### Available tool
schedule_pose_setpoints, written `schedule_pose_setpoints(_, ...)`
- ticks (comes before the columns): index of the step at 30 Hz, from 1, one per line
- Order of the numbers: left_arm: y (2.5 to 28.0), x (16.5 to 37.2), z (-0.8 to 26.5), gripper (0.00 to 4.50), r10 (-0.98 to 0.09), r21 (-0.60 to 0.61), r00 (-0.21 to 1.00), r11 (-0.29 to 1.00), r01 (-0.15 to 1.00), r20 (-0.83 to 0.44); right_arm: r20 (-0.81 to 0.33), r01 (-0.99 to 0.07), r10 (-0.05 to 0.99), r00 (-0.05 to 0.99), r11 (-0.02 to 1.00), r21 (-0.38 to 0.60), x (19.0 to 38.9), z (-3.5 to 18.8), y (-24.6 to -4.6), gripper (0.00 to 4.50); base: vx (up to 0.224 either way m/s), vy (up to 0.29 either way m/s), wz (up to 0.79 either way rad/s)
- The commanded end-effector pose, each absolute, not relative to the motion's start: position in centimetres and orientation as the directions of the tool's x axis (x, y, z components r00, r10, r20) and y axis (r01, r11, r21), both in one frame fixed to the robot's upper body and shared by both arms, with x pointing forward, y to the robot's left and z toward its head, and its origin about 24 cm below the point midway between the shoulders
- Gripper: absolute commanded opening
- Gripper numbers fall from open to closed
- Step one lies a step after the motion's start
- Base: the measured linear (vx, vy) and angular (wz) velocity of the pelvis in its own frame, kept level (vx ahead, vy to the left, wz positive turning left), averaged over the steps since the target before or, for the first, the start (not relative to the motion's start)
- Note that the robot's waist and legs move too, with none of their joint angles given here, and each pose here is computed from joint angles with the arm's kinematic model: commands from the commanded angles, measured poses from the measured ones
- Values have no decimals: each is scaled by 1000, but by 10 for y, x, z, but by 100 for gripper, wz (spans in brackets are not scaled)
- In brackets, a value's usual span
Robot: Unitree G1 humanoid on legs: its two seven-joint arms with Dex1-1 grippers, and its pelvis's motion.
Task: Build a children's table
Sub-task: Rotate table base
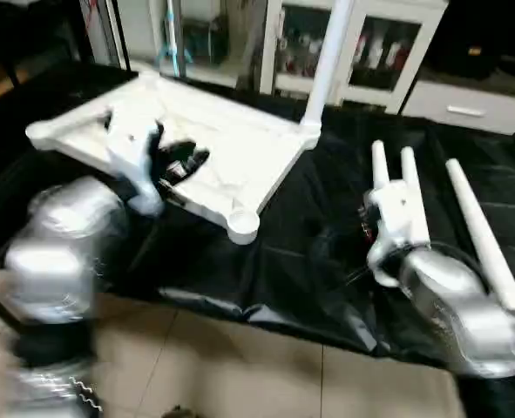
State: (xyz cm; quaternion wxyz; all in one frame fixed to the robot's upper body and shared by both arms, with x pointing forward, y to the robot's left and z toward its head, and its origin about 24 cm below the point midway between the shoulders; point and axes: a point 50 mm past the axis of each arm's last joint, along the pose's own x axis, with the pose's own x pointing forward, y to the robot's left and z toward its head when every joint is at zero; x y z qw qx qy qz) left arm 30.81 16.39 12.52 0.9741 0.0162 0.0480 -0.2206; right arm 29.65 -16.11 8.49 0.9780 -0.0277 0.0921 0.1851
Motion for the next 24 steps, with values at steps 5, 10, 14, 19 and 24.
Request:
schedule_pose_setpoints(5, 129, 303, 106, 141, -444, 107, 875, 877, 469, -193, -174, -221, 213, 962, 975, -30, 317, 95, -170, 422, 0, 0, 0)
schedule_pose_setpoints(10, 126, 307, 110, 141, -419, 94, 901, 898, 430, -113, -198, -236, 227, 954, 972, -23, 323, 95, -170, 443, 0, 0, 0)
schedule_pose_setpoints(14, 131, 308, 105, 141, -350, 132, 929, 922, 364, -117, -219, -215, 204, 954, 976, -31, 332, 92, -171, 443, 0, 0, 0)
schedule_pose_setpoints(19, 123, 295, 104, 141, -470, 191, 868, 848, 495, -161, -308, -146, 114, 945, 986, -83, 355, 87, -176, 443, 0, 0, 0)
schedule_pose_setpoints(24, 115, 280, 115, 141, -715, 162, 668, 648, 744, -207, -430, -126, 104, 897, 992, -22, 367, 78, -178, 443, 0, 0, 0)
